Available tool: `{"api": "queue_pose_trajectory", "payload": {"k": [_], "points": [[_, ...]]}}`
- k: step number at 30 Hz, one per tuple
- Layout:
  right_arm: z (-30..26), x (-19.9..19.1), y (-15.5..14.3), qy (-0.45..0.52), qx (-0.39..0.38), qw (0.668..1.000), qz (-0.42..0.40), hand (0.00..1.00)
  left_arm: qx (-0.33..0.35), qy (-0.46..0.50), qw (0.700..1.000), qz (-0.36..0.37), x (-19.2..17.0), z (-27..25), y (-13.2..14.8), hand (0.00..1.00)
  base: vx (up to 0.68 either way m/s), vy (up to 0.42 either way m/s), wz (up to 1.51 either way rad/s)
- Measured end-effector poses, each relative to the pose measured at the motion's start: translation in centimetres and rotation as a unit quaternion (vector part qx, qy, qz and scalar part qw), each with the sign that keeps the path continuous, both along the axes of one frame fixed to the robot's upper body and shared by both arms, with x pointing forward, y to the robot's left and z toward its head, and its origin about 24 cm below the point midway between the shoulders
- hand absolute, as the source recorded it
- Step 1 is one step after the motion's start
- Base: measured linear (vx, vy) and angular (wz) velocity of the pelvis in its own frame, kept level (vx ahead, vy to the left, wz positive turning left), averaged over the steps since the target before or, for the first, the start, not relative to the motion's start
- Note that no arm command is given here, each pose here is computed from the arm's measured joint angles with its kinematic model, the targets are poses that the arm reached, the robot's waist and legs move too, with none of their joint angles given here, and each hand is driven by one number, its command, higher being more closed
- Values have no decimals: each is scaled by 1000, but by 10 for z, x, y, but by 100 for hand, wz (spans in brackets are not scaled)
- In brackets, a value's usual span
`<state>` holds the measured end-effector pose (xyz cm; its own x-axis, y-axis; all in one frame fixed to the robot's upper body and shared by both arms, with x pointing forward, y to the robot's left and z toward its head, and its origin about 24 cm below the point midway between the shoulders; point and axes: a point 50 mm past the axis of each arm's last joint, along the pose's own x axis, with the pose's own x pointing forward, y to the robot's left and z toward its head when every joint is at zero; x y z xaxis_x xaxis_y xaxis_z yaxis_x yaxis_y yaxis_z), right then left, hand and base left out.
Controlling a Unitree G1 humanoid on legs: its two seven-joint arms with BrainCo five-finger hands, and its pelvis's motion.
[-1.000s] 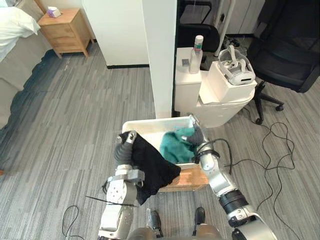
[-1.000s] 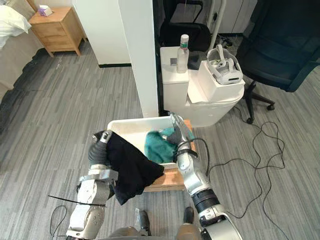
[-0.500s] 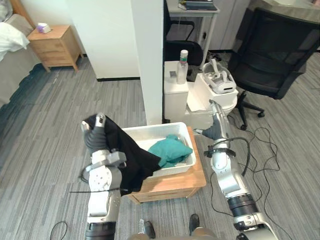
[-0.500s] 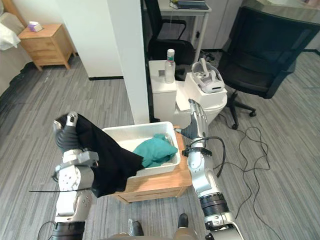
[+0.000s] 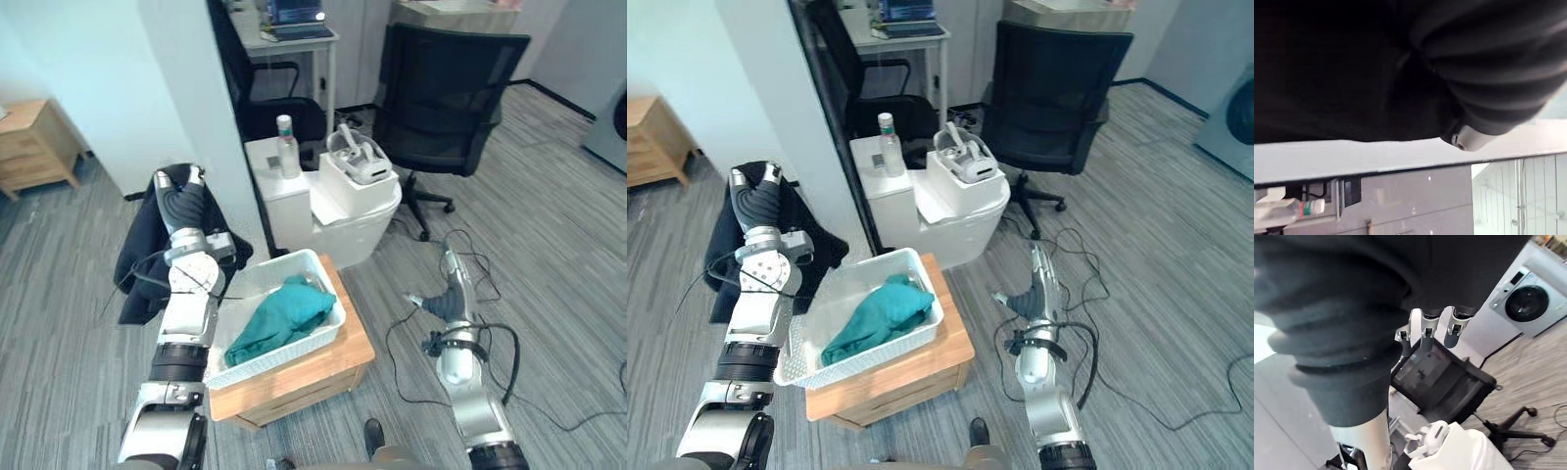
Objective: Tidy the bed and pick cloth on bed and put in laundry
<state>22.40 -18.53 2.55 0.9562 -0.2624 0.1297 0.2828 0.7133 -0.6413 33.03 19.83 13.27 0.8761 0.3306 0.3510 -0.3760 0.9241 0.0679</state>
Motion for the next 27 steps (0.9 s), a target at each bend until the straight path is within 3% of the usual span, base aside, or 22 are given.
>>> {"api": "queue_pose_trajectory", "payload": {"k": [5, 10, 15, 20, 27], "points": [[-3, -2, 8, 4, 4, 1000, 17, 0, 1, 64, 998, -21, -3, -33, -20, 100, 6, -18, -5], [-9, -9, 11, 16, 13, 1000, 15, 0, -32, 143, 986, -83, -36, -86, -51, 100, -10, -25, -7], [-14, -10, 20, 25, 21, 999, 27, 0, -95, 142, 978, -123, -56, -93, -71, 100, -33, -32, 2], [-35, -20, 27, 69, 23, 997, 39, 0, -151, 144, 956, -207, -72, -98, -109, 100, -15, -18, 17], [-54, -28, 46, 110, 37, 991, 63, 0, -123, 287, 920, -235, -95, -159, -135, 100, -17, -21, 0]]}}
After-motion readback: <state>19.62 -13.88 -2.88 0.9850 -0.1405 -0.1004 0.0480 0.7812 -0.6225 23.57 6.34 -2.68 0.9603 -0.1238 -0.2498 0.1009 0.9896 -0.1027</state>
